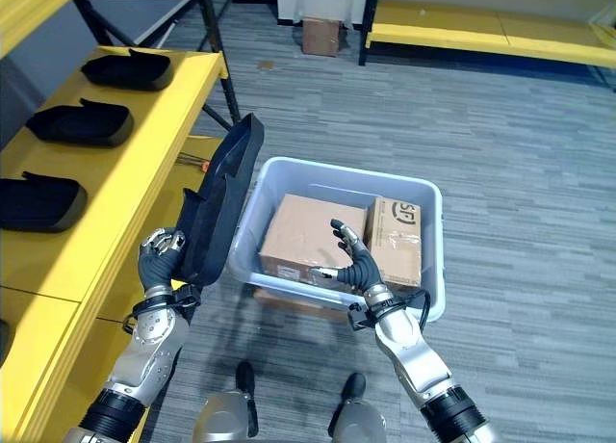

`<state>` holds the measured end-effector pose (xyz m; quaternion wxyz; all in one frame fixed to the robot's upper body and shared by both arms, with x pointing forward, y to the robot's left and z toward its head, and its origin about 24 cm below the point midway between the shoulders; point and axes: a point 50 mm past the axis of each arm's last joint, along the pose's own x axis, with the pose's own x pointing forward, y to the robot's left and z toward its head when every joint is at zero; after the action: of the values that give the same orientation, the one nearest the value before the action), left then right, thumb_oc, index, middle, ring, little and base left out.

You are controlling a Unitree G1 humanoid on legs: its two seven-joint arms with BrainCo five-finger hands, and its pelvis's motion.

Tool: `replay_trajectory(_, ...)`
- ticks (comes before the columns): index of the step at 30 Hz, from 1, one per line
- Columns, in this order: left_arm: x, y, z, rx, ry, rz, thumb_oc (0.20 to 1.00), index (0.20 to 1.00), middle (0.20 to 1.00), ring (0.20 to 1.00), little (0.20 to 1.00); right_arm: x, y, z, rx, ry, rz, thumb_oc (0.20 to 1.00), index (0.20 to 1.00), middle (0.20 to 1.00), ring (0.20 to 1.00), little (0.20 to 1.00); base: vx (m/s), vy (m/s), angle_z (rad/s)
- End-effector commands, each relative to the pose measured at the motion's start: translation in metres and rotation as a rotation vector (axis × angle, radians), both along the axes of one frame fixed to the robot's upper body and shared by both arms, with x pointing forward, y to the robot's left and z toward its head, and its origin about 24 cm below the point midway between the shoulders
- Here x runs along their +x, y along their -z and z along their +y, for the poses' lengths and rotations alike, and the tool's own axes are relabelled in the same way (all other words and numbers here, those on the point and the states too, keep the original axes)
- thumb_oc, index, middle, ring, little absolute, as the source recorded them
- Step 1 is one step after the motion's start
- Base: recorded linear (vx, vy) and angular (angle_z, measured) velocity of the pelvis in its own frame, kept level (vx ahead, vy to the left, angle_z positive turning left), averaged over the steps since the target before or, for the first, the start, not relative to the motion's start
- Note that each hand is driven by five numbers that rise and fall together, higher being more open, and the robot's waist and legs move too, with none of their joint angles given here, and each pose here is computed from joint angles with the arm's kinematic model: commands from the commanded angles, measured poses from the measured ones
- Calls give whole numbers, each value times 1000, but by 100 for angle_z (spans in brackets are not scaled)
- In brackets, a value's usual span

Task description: Move parts from the plastic box to the shelf.

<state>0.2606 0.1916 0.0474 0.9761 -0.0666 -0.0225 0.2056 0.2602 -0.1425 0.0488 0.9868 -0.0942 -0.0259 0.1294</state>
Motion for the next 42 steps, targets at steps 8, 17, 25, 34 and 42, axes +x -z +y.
replay_trajectory(8, 12, -46, -5, 79, 82, -192, 200, 200, 200, 200, 200, 2, -27, 29, 128, -29, -131, 1000, 1000, 1000, 1000, 1000, -101, 180, -1)
replay_trajectory(17, 0, -17, -11, 15, 144, -90, 200, 200, 200, 200, 200, -21, -14, -3, 122, 34, -94, 1000, 1000, 1000, 1000, 1000, 31, 10, 34)
replay_trajectory(25, -11, -2, -16, -76, 194, -45, 200, 200, 200, 200, 200, -26, -11, -10, 114, 42, -83, 1000, 1000, 1000, 1000, 1000, -43, -156, 36)
replay_trajectory(34, -11, -1, -7, -60, 177, -26, 200, 200, 200, 200, 200, -33, -9, -29, 95, 72, -82, 1000, 1000, 1000, 1000, 1000, -66, -20, 81)
replay_trajectory(42, -12, 0, 5, -62, 163, -17, 200, 200, 200, 200, 200, -31, -5, -27, 100, 58, -63, 1000, 1000, 1000, 1000, 1000, -37, 185, 49)
